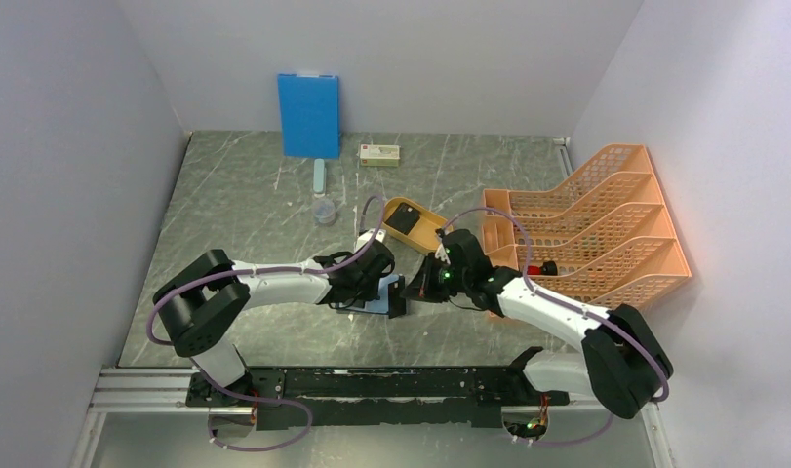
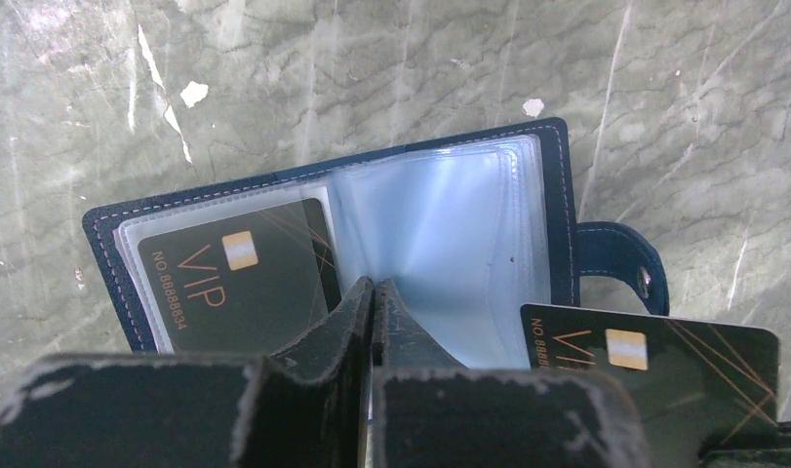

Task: Put the credit cards into the card holder
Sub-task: Turn over the card slot in the card holder.

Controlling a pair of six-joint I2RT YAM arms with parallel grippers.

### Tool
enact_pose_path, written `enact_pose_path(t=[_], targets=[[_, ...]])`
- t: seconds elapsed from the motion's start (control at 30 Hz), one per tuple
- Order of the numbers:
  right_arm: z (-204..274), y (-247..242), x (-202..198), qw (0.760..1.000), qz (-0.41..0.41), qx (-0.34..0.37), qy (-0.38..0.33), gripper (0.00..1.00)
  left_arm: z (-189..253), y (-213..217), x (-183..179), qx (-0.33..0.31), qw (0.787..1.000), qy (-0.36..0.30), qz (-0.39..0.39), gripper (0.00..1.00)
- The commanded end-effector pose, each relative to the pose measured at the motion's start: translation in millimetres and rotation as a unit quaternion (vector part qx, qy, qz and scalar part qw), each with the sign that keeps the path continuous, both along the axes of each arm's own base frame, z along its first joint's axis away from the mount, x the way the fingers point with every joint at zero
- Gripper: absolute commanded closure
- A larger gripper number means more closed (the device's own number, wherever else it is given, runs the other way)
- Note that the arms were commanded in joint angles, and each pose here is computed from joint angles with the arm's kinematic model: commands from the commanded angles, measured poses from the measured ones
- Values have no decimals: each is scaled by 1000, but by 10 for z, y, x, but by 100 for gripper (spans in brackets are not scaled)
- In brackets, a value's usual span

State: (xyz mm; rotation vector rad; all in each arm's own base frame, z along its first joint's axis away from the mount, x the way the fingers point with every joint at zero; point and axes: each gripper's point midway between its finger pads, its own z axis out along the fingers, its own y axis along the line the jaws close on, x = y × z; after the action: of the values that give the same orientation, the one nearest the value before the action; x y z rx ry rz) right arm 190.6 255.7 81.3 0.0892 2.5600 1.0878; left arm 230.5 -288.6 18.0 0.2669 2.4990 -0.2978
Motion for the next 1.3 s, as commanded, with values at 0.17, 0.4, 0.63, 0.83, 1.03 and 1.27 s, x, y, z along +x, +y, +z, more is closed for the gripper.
enact_pose_path(t=[0.17,0.4,0.63,0.83,1.03,1.27], targets=[[-38,81,15,1000,12,9,16,100,-111,142,-42,28,1000,2,6,95],[-32,48,16,1000,3,7,12,100,-123,143,-43,29,1000,3,6,95],[-64,46,2,1000,5,4,18,100,-117,142,-40,28,1000,3,7,95],[-96,112,-13,999,22,13,28,100,-84,115,-45,19,1000,2,5,95],[-132,182,-6,998,38,15,38,100,-60,94,-59,11,1000,3,2,95],[-124,224,15,998,43,22,38,100,83,46,-64,-6,1000,0,-4,82]])
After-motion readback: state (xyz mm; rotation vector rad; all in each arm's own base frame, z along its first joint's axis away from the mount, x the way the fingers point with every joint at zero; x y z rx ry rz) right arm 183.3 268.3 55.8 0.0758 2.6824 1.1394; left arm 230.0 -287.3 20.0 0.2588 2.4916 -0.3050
